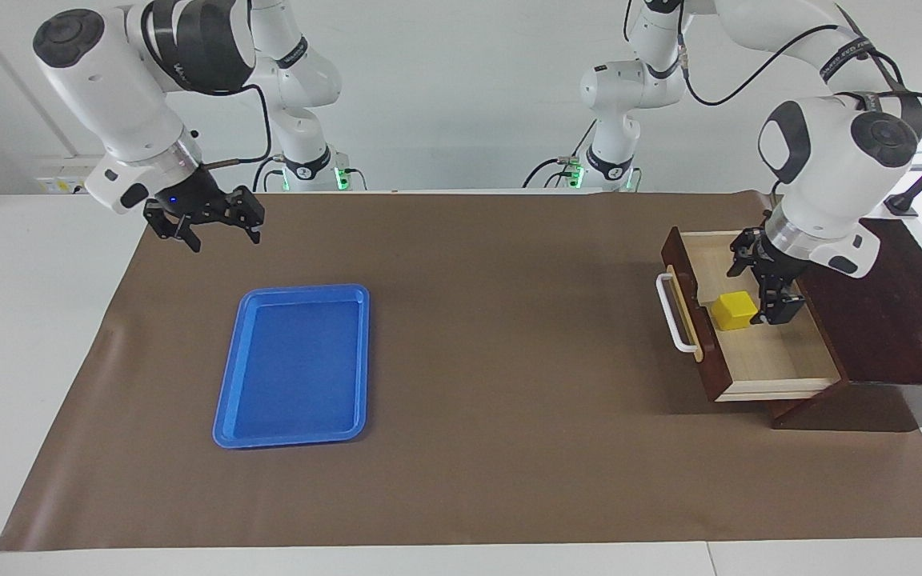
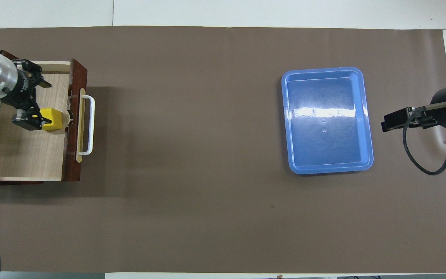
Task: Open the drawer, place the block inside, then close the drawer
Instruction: 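Release the block and push the drawer shut with the left gripper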
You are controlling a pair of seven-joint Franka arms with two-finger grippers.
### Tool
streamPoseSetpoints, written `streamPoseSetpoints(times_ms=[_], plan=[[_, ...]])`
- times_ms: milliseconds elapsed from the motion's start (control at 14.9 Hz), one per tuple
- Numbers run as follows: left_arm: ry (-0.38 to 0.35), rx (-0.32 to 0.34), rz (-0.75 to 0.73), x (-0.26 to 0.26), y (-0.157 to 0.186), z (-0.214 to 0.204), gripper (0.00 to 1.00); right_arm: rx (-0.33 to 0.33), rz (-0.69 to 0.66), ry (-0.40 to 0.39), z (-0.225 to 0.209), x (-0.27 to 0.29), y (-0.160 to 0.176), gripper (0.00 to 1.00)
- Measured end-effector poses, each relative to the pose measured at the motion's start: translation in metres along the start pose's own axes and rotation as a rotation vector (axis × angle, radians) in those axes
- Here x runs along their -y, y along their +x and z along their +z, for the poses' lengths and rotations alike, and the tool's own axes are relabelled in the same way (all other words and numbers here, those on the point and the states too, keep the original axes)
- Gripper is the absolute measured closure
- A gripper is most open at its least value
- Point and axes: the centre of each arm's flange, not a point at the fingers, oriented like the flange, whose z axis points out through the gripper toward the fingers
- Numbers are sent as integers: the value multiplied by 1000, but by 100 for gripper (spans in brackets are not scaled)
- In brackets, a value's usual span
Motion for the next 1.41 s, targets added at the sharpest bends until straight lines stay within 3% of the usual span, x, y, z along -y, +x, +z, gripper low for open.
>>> streamPoseSetpoints(times_ms=[201,403,872,1074,1409], plan=[[27,-12,9,4,-54,19,0,13,48,-9,-16,-18,-19,0],[25,-34,17,6,-56,48,0,5,62,-43,-27,-27,-26,0],[-4,-59,-5,2,-17,60,0,-15,51,-77,-37,-23,-25,0],[-10,-95,3,-2,22,58,0,-24,46,-116,-43,-23,-25,0],[-20,-139,5,-6,103,59,0,-25,47,-80,-46,-20,-27,0]])
